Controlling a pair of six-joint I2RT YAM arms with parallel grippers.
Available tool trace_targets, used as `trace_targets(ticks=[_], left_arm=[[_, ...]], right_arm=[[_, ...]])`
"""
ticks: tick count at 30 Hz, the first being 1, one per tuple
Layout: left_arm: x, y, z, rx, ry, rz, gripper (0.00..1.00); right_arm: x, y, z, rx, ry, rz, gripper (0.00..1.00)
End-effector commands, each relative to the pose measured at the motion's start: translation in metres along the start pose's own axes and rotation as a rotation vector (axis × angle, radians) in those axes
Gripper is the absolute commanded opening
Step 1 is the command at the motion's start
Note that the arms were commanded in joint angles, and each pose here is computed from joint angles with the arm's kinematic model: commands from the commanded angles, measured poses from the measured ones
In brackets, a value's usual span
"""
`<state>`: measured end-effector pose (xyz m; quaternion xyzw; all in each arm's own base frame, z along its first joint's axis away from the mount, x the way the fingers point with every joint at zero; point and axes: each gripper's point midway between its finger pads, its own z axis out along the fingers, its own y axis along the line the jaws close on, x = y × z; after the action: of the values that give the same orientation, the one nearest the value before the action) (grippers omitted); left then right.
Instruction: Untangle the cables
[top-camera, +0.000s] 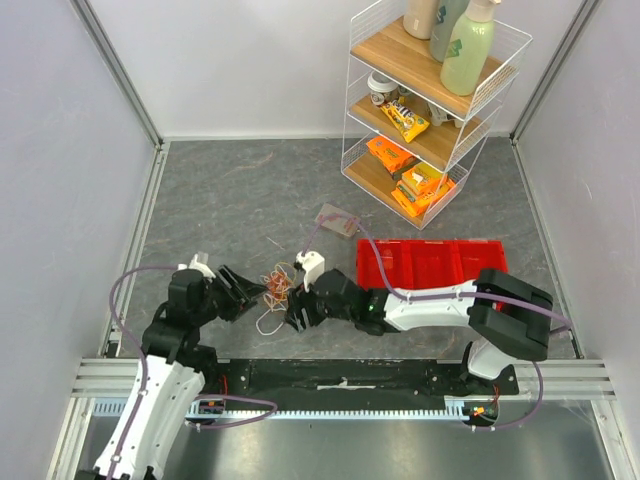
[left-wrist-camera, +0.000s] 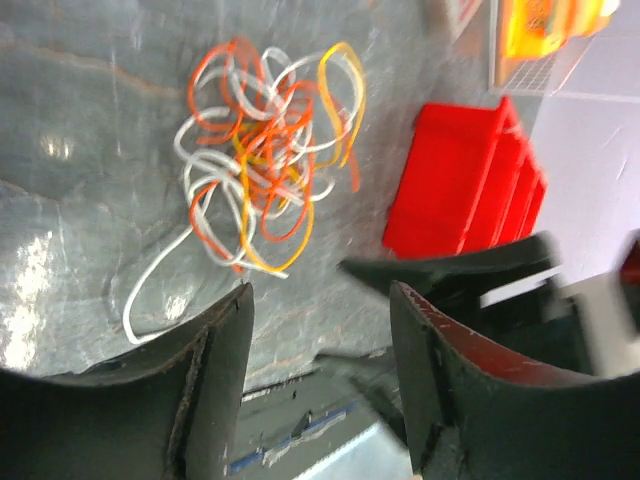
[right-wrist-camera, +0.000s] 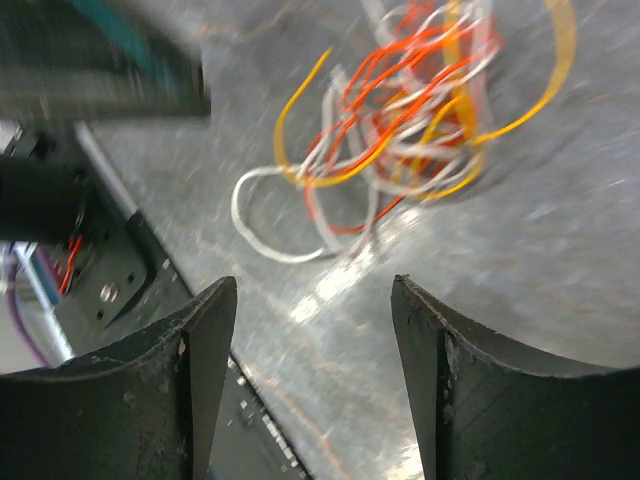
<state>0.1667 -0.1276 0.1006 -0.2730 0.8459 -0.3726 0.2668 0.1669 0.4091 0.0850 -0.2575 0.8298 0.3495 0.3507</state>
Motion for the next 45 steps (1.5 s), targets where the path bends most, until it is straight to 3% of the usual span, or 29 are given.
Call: trace_targets(ticks=[1,4,7,11,13,19,27,32,35,39,45], left_arm=[[-0.038,-0.042,-0.038,0.091,-0.222,0.069,0.61],[-0.057,-0.061,-0.073,0.131,-0.375,0.114,0.6],[-0.078,-0.054,-0.106,0.03,-0.528,0.13,0.58],[-0.103,-0.054,-0.152,-0.054,-0.712,0.162,0.58],[-0.109,-0.056,-0.167,-0.071,-0.762,0.185,0.57],[-0.111,-0.061,-0.178,-0.056,-0.794,0.223,0.55],[-0.101,-0.063,-0.159,0.002,-0.732,0.249,0.53],[-0.099,-0.066,-0.156,0.018,-0.712,0.263,0.53],[-0.097,-0.067,-0.151,0.026,-0.692,0.27,0.53],[-0.092,-0.071,-0.143,0.055,-0.654,0.277,0.53],[-0.095,-0.081,-0.155,0.099,-0.693,0.248,0.52]], right_arm=[[0.006,0.041,0.001,-0.146,-0.076,0.018,0.7],[0.019,0.058,0.01,-0.174,-0.046,-0.026,0.7],[0.024,0.069,0.023,-0.142,-0.033,-0.072,0.67],[0.028,0.056,0.051,0.024,0.044,-0.071,0.49],[0.032,0.053,0.062,0.075,0.064,-0.077,0.45],[0.038,0.046,0.083,0.221,0.102,-0.123,0.5],[0.054,0.036,0.09,0.313,0.13,-0.19,0.47],[0.039,0.029,0.077,0.396,0.096,-0.23,0.0],[0.003,0.046,0.046,0.326,0.023,-0.217,0.0],[-0.068,0.106,-0.013,-0.011,-0.093,-0.152,0.0],[-0.234,0.15,-0.121,-0.273,-0.346,-0.077,0.0]])
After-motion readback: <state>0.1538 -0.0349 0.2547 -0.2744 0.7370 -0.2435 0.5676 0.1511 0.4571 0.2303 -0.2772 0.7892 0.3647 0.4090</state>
